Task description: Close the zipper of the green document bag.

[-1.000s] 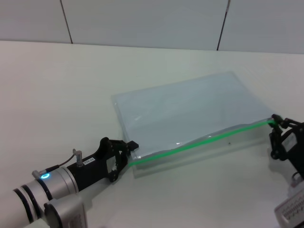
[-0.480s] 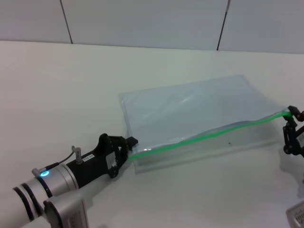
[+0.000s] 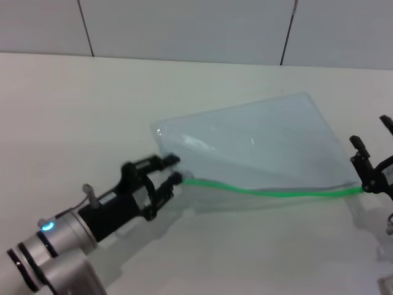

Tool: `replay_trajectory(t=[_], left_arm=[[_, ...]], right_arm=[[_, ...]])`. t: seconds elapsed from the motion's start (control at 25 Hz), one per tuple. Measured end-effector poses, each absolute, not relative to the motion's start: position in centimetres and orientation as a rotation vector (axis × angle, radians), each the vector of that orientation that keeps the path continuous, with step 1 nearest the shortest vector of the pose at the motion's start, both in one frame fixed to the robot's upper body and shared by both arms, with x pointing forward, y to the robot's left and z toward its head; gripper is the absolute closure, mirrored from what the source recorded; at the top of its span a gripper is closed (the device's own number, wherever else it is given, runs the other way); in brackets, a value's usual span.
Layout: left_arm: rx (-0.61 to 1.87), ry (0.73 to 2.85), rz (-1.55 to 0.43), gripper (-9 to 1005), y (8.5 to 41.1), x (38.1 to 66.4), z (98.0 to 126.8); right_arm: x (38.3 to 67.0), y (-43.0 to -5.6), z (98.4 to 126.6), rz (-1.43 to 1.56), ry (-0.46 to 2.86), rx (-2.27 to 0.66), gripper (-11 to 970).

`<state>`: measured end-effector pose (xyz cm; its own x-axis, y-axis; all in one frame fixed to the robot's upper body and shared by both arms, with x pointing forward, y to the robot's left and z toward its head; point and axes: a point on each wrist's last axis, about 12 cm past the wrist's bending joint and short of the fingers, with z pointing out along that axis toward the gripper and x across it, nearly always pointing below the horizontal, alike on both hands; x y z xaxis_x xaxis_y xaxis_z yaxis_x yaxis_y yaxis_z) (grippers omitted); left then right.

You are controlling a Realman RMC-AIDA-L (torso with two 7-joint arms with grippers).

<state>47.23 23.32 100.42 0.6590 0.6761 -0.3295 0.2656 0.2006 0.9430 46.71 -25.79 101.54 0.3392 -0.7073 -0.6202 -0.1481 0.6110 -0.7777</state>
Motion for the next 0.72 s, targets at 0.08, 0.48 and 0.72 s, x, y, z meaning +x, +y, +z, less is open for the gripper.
replay_trajectory(t=[0.08, 0.48, 0.72], left_arm=[[1.281, 0.895, 0.35, 708, 23.8, 47.3, 101.1], [0.628, 1.154, 0.355, 500, 29.8, 48.0, 103.5], [0.352, 1.241, 0.355, 500, 32.5, 47.8, 103.7]], right_arm=[[46.5, -25.8, 101.9, -0.385, 1.182, -0.831, 456], [47.0, -25.4, 102.7, -0.169, 1.22, -0.639, 268], [48.1, -25.8, 103.0, -0.096, 1.274, -0.504, 268]])
